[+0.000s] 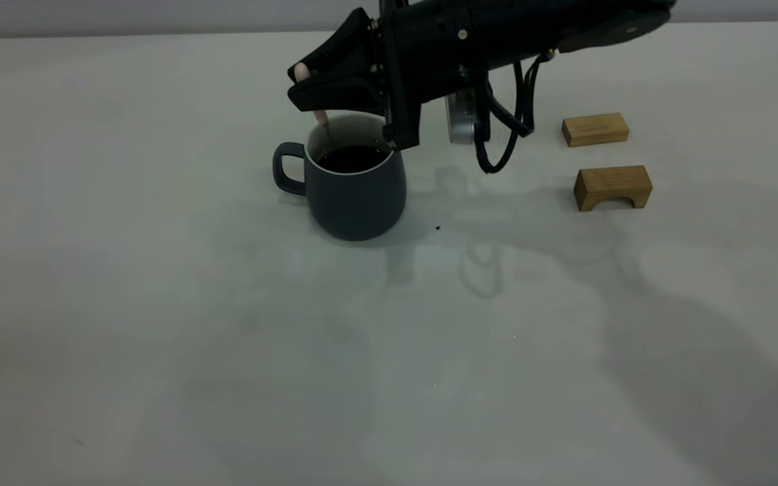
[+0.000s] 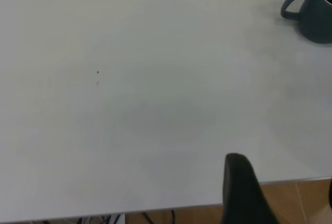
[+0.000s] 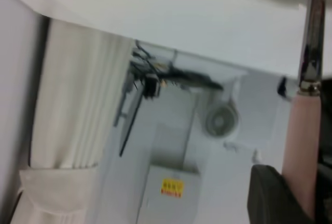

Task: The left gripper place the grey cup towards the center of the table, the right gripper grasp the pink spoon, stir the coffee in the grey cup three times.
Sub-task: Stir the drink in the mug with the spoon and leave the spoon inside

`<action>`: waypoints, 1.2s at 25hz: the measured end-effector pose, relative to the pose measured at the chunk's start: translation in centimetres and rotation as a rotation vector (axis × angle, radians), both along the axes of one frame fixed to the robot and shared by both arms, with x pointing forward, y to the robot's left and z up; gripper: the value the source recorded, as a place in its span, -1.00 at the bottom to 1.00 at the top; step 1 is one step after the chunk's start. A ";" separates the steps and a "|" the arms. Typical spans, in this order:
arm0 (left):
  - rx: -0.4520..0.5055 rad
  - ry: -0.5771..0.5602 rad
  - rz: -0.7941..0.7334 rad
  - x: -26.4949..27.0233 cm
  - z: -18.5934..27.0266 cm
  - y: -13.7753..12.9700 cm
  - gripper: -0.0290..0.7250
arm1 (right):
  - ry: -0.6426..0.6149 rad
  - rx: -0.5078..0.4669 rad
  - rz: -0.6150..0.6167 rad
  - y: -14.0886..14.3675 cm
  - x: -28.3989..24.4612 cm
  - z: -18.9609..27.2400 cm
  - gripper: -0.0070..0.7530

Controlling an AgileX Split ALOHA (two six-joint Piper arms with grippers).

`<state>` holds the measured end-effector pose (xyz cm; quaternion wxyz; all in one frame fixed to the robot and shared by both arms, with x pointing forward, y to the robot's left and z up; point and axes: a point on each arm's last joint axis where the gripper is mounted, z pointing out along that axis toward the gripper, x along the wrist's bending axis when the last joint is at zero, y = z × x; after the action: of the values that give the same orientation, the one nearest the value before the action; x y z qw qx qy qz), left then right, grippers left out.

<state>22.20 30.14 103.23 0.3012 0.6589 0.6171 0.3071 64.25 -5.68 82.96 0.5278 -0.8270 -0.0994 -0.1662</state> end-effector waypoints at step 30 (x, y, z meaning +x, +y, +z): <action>0.000 0.000 0.000 0.0 0.0 0.0 0.32 | -0.045 -0.002 0.022 -0.8 0.3 -0.1 -0.61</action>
<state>22.20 30.14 103.23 0.3012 0.6589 0.6171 0.3071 64.58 -6.53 82.86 0.5264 -0.8225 -0.1205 -0.1788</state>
